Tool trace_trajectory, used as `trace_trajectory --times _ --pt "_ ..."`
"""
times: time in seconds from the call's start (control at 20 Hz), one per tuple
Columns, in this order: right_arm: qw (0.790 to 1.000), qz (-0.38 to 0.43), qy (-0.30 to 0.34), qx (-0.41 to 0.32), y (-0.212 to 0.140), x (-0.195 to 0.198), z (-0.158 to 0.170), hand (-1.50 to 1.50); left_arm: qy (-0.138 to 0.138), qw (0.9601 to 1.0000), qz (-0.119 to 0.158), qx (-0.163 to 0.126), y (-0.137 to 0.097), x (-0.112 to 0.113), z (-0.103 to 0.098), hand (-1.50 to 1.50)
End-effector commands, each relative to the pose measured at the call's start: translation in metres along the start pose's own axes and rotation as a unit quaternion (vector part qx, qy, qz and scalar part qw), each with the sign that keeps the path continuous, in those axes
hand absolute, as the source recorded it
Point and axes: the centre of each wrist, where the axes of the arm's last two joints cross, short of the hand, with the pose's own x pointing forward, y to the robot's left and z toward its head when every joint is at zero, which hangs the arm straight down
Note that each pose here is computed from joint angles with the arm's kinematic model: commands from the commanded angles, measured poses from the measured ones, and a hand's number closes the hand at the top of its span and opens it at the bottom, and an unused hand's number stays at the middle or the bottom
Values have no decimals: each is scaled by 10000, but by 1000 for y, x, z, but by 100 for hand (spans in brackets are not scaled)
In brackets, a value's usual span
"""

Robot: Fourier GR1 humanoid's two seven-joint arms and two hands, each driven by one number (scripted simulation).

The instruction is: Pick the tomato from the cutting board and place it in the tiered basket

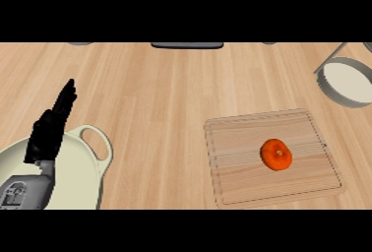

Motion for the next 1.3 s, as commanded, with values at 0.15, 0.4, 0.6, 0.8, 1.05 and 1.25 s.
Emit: trace_trajectory --times 0.15,0.4,0.6,0.8,1.05,1.25 --pt "9952 877 352 -266 -15 -43 -29 150 -44 10000 59 7 1 -8 8 0" --pt "9957 910 151 -26 -13 -98 -30 150 -108 9999 -25 33 -6 2 -1 0" --pt "9981 540 68 298 -12 -107 -32 150 -44 10000 29 -19 -3 -3 -1 0" --pt "9973 292 116 667 15 -111 -24 150 -55 10000 -44 -60 -13 -1 -2 0" --pt "9892 -349 625 1281 32 -137 -12 150 -32 10000 18 -46 4 2 -4 0" --pt "9831 -598 915 1469 32 -152 -8 -150 -80 10000 48 4 -10 -2 -2 0"
